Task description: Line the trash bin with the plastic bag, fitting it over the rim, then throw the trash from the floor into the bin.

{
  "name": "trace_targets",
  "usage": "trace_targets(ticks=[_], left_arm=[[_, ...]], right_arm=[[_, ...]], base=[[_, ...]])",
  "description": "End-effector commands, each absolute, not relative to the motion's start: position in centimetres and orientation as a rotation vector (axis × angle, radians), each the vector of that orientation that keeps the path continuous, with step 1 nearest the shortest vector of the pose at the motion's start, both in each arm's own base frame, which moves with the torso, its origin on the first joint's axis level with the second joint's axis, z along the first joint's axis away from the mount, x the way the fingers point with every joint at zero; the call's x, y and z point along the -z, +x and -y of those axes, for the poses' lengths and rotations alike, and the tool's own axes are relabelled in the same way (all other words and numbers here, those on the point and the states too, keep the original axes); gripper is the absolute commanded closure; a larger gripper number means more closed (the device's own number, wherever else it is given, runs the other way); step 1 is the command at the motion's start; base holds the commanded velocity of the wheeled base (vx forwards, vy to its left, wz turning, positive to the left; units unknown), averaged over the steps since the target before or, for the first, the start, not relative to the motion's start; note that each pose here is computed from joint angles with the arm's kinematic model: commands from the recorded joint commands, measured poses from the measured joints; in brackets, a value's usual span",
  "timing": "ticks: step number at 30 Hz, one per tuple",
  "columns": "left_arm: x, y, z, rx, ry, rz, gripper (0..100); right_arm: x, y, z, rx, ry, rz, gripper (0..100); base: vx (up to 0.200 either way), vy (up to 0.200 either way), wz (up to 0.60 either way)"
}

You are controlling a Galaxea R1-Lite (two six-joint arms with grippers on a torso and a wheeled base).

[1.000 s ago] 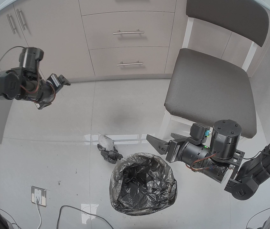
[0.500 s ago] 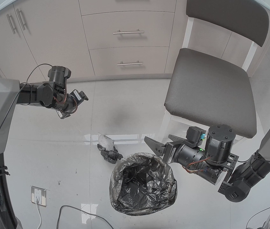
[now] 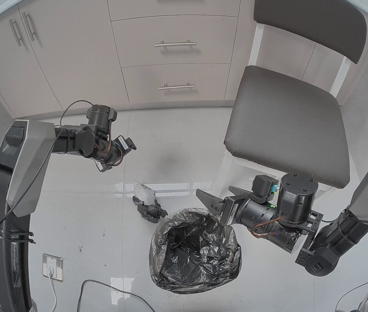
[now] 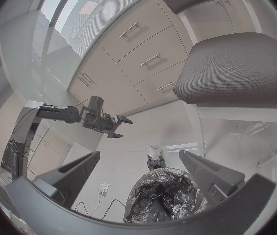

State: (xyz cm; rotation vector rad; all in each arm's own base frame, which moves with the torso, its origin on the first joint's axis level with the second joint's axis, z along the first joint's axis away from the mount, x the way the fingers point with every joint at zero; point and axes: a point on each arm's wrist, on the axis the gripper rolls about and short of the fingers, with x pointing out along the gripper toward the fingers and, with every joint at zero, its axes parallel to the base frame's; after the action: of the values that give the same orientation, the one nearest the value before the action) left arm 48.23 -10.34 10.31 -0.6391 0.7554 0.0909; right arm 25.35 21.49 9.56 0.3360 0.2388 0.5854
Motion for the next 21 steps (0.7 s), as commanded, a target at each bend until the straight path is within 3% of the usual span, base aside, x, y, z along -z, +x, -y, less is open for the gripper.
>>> trace_targets(ticks=[1,21], left_arm=[[-7.0,49.4,12.3,-0.081,-0.613,-0.806,0],[8.6,47.0,13.6,-0.262,-0.450,-1.267,0]], right_arm=[[-9.4,25.4,-21.6,-0.585,0.334,-0.242,0],[-9.1,25.4,-21.7,-0.587,0.331,-0.250,0]], base=[[0.000,0.000,0.00],[0.000,0.000,0.00]])
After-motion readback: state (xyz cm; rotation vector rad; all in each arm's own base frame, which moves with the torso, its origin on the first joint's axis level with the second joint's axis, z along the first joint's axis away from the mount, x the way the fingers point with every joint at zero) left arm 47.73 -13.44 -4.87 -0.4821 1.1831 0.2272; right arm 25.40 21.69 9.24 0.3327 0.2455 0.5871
